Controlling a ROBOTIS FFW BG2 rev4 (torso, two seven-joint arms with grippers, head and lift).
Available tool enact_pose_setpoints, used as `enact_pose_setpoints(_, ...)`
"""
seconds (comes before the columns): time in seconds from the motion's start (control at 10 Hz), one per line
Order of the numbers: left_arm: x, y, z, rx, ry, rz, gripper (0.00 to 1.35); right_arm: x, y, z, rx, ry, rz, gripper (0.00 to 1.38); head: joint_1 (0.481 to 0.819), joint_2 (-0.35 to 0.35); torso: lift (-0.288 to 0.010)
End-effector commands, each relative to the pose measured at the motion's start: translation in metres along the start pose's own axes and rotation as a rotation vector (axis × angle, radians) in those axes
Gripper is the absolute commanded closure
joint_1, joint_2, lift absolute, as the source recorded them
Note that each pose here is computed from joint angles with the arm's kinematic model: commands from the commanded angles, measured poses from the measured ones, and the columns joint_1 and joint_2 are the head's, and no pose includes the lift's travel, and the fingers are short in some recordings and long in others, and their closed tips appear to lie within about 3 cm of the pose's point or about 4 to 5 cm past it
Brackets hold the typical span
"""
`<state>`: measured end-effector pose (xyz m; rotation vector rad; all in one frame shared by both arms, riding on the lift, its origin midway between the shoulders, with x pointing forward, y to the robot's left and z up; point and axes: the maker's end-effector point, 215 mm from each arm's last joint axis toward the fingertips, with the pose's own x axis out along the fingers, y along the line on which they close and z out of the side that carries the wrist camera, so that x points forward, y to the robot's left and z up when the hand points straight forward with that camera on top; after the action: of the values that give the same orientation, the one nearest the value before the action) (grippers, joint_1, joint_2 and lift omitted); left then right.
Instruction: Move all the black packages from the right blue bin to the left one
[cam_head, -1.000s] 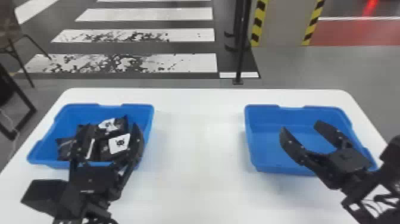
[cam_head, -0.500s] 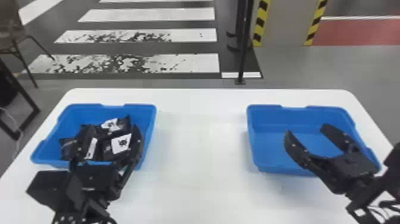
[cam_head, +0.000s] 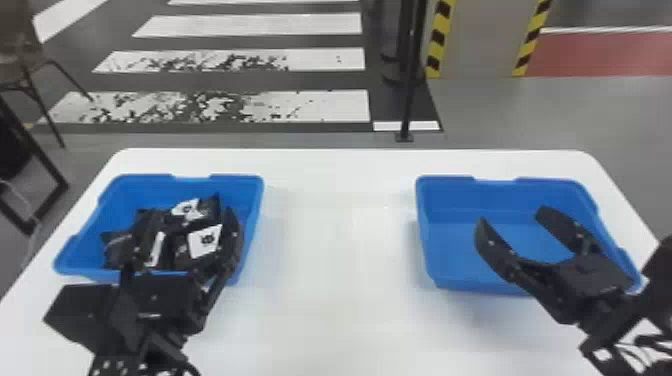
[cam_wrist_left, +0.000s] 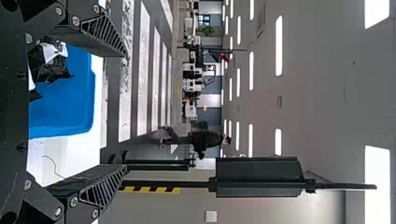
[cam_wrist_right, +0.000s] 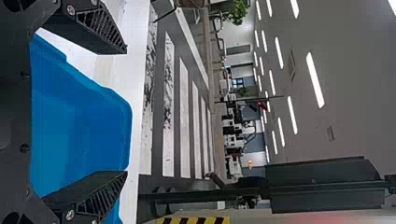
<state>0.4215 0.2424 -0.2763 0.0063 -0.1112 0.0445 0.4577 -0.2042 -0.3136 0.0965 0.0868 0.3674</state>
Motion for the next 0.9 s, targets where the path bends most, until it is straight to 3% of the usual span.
enact_pose_setpoints(0.0, 0.0009, -0.0014, 0.0015, -0.004, -0.004, -0.002, 0.23, 0.0004, 0.0003, 0.0018, -0.001, -0.003, 0.002, 0.11, 0.695, 0.05, -0.183)
enact_pose_setpoints(0.8, 0.0009, -0.0108, 0.0076, -0.027, -0.023, -0.023, 0.23, -0.0002, 0.0015, 0.0044, -0.005, -0.006, 0.005, 0.12, 0.695, 0.037, -0.182)
